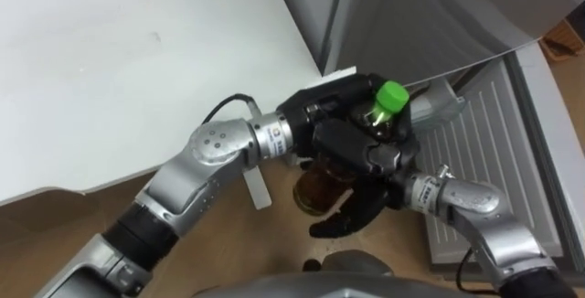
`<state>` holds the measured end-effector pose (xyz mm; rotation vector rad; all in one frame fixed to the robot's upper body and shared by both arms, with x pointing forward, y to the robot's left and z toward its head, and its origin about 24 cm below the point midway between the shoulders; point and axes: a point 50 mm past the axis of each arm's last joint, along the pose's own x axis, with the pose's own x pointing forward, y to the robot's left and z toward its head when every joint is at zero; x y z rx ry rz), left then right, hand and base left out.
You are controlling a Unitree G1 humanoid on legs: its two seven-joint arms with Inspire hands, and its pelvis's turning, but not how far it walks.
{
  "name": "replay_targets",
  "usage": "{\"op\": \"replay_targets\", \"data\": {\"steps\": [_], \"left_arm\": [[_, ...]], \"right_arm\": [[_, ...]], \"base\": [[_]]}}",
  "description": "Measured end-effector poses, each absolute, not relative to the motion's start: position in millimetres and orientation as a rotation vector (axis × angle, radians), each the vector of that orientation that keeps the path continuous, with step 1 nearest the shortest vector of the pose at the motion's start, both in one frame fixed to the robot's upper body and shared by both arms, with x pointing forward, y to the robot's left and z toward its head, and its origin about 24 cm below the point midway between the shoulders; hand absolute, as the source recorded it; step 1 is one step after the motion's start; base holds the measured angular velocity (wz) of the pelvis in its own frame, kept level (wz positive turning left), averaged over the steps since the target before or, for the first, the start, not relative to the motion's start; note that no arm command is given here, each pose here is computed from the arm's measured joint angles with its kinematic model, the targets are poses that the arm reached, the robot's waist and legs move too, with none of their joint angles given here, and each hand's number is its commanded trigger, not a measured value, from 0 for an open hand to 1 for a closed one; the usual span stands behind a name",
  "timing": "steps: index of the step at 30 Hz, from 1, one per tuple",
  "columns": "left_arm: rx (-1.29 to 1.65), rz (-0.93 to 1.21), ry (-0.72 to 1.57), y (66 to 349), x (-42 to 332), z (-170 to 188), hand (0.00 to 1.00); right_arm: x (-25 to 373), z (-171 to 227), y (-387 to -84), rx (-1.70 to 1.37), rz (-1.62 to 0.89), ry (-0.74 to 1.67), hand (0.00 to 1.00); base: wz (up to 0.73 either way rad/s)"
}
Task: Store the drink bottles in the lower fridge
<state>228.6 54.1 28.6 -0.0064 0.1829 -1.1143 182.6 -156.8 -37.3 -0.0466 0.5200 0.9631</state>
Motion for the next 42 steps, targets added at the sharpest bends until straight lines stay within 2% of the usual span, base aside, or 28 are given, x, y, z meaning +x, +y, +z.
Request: {"op": "replay_targets", "data": {"steps": [26,30,31,32,34,42], "left_arm": [[0.02,-1.165,0.109,52.2,221.8,29.3,1.0],[0.013,-1.167,0.085,51.5,221.7,32.1,1.0],[0.013,-1.165,0.078,51.6,222.1,32.9,1.0],[0.013,-1.164,0.075,51.8,222.3,33.3,1.0],[0.012,-1.155,0.071,53.0,223.7,34.0,1.0],[-0.004,-1.113,0.059,58.1,229.2,37.3,1.0]], "right_arm": [[178.0,-36.6,-155.5,0.07,0.99,0.518,0.0],[175.3,-36.9,-154.1,0.211,0.957,0.507,0.0],[174.8,-37.7,-153.1,0.26,0.944,0.501,0.03],[174.6,-38.4,-152.3,0.287,0.936,0.498,0.55],[174.8,-39.4,-148.7,0.35,0.911,0.487,1.0],[175.3,-40.5,-138.6,0.43,0.85,0.452,1.0]], "base": [[0.0],[0.01],[0.0],[0.0],[0.0],[0.0]]}}
